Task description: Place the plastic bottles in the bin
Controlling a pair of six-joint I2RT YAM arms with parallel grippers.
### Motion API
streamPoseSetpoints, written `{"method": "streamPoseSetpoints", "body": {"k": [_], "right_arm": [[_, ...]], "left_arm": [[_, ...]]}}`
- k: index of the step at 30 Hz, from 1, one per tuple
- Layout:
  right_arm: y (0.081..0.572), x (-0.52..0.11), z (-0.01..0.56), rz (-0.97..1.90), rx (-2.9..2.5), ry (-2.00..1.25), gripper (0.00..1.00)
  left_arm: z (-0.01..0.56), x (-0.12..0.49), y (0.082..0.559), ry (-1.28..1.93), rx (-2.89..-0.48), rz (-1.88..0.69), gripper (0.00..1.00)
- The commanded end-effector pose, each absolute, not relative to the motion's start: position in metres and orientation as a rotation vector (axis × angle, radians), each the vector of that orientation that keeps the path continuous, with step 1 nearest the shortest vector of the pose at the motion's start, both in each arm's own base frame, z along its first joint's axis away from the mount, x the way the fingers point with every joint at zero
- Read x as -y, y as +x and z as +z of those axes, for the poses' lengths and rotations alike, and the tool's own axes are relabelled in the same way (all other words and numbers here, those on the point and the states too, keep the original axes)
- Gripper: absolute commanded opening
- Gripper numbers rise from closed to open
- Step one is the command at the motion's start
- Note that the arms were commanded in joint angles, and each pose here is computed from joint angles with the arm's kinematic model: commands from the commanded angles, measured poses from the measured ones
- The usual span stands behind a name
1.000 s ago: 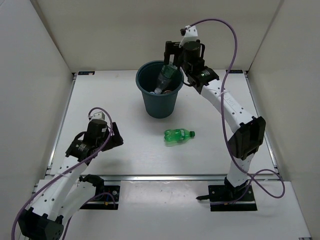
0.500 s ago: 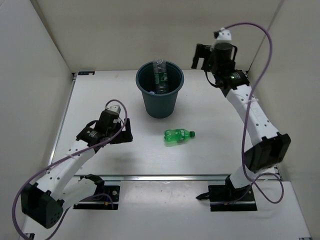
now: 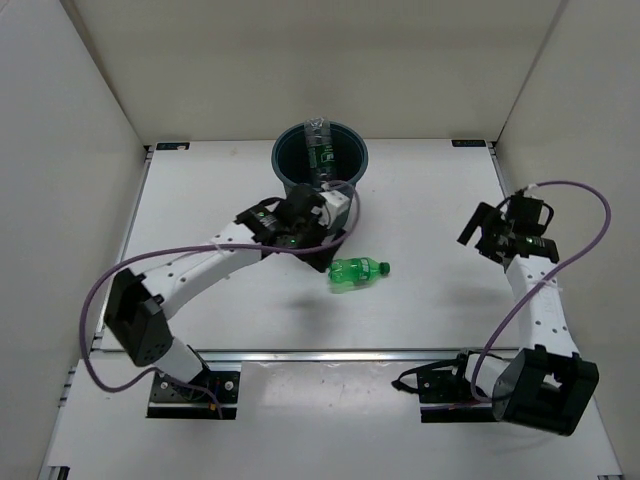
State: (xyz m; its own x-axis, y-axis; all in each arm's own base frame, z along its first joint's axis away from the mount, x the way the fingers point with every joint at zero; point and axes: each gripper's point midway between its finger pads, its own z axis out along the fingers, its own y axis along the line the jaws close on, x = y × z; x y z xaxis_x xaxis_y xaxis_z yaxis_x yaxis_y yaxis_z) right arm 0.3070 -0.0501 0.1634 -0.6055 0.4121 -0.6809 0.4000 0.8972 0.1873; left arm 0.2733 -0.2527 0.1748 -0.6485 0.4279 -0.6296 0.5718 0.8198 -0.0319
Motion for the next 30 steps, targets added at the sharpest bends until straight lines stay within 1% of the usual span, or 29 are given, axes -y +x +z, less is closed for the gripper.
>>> {"method": "streamPoseSetpoints", "body": {"k": [1, 3, 5, 7, 10, 14, 21, 22, 23, 26, 30], "right_arm": [[0.286, 0.05, 0.161, 0.1, -2.27, 0.595, 0.99], [0.277, 0.053, 0.16, 0.086, -2.273, 0.597, 0.99], [0.271, 0.052, 0.156, 0.101, -2.277, 0.603, 0.99], [0.267, 0.05, 0.152, 0.112, -2.29, 0.604, 0.99], [0.263, 0.042, 0.147, 0.135, -2.315, 0.596, 0.99], [0.261, 0.035, 0.145, 0.163, -2.328, 0.575, 1.0], [0.254, 0.026, 0.135, 0.194, -2.361, 0.56, 0.99], [0.256, 0.026, 0.138, 0.199, -2.35, 0.556, 0.99], [0.256, 0.025, 0.137, 0.203, -2.354, 0.553, 0.99], [0.255, 0.024, 0.14, 0.215, -2.342, 0.551, 0.99], [0.254, 0.029, 0.146, 0.198, -2.319, 0.557, 1.0]], "left_arm": [[0.166, 0.3, 0.256, 1.1, -2.283, -0.417, 0.99], [0.149, 0.318, 0.251, 1.23, -2.275, -0.462, 0.99], [0.145, 0.333, 0.253, 1.298, -2.242, -0.492, 0.98], [0.135, 0.343, 0.258, 1.351, -2.21, -0.472, 0.99], [0.116, 0.35, 0.274, 1.359, -2.205, -0.478, 0.99], [0.104, 0.36, 0.286, 1.337, -2.192, -0.493, 0.99], [0.093, 0.378, 0.3, 1.331, -2.146, -0.478, 0.99], [0.084, 0.38, 0.302, 1.349, -2.155, -0.468, 0.98], [0.079, 0.384, 0.304, 1.365, -2.155, -0.46, 0.99], [0.059, 0.386, 0.301, 1.405, -2.184, -0.424, 0.99], [0.049, 0.386, 0.292, 1.393, -2.225, -0.454, 0.99]]}}
